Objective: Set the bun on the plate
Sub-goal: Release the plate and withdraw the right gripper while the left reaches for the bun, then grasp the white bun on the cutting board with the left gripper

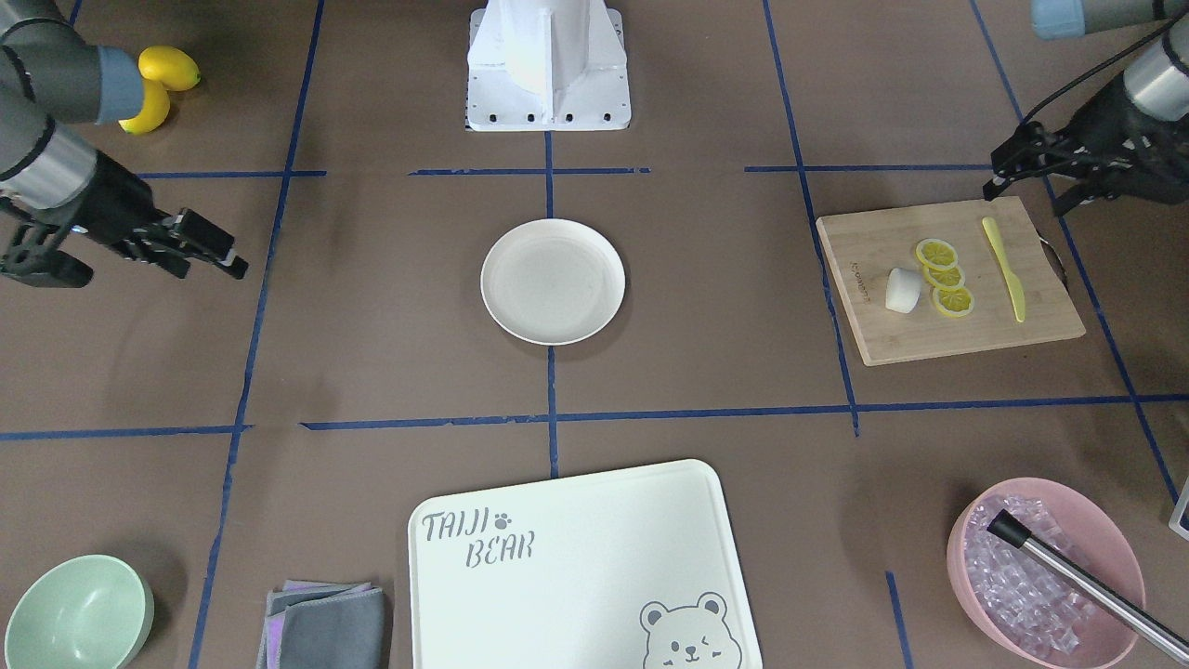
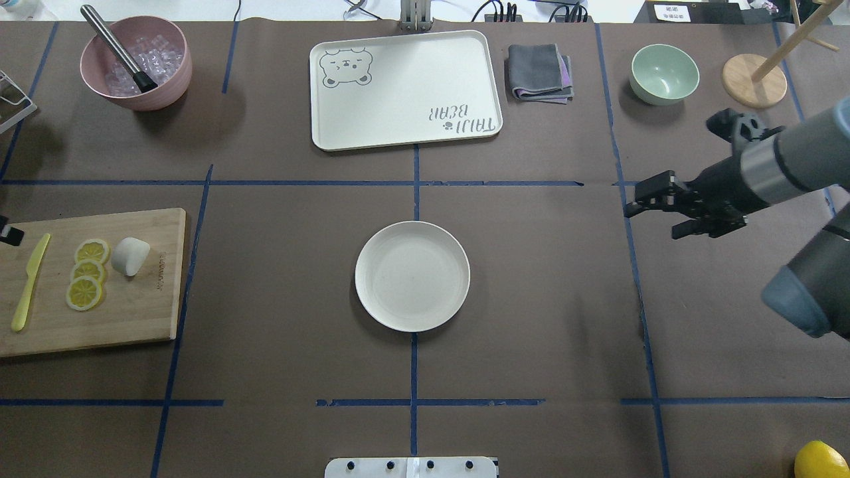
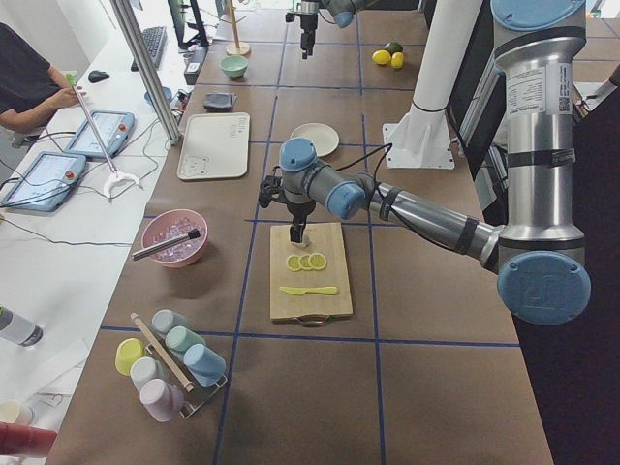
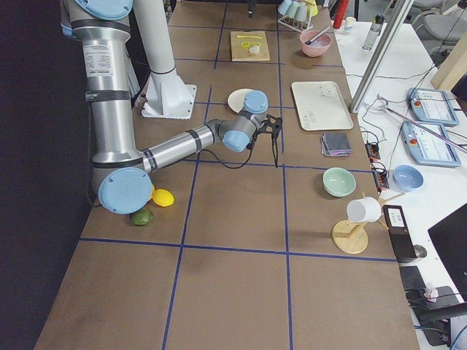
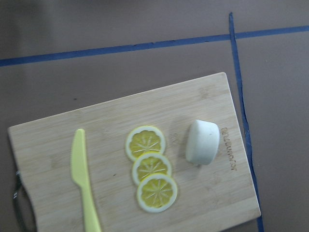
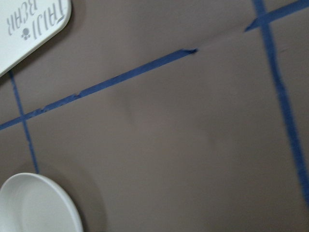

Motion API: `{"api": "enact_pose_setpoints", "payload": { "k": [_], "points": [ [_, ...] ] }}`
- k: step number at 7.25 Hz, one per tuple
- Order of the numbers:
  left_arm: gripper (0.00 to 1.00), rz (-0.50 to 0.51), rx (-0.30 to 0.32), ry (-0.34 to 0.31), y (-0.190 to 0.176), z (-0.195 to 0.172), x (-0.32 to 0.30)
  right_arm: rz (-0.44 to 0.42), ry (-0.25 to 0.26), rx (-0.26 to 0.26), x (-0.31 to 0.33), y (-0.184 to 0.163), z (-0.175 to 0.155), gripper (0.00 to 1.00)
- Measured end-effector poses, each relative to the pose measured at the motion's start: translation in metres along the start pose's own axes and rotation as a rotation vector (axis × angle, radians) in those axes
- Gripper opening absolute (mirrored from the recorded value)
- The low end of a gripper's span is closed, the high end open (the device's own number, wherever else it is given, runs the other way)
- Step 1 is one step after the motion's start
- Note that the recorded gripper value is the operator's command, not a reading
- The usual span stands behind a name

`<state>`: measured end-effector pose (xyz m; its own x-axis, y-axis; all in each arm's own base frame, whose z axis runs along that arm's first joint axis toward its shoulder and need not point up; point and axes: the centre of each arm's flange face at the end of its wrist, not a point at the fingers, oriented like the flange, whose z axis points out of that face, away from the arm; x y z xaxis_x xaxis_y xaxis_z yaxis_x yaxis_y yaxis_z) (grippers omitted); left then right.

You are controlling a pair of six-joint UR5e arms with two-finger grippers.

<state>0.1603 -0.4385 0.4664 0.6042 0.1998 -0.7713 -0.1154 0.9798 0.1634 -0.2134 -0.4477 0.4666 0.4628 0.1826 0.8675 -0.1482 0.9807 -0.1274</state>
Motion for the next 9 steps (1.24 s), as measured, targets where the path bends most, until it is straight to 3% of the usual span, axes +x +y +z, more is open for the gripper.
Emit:
{"api": "enact_pose_setpoints", "payload": {
  "k": [3,5,7,9],
  "points": [
    [1.0,0.04,-0.004,-0.055,-0.016,0.054,0.044,-0.187,0.142,0.04,0.115,-0.021,-0.058,1.0],
    [1.0,0.027,0.003,-0.04,-0.017,0.09,0.053,-0.265,0.208,0.035,0.16,-0.032,-0.093,1.0],
    [1.0,0.03,0.018,-0.067,-0.015,0.12,0.059,-0.314,0.251,0.025,0.196,-0.039,-0.127,1.0],
    [1.0,0.028,0.017,-0.089,-0.014,0.132,0.057,-0.324,0.264,0.018,0.211,-0.035,-0.141,1.0]
  ]
}}
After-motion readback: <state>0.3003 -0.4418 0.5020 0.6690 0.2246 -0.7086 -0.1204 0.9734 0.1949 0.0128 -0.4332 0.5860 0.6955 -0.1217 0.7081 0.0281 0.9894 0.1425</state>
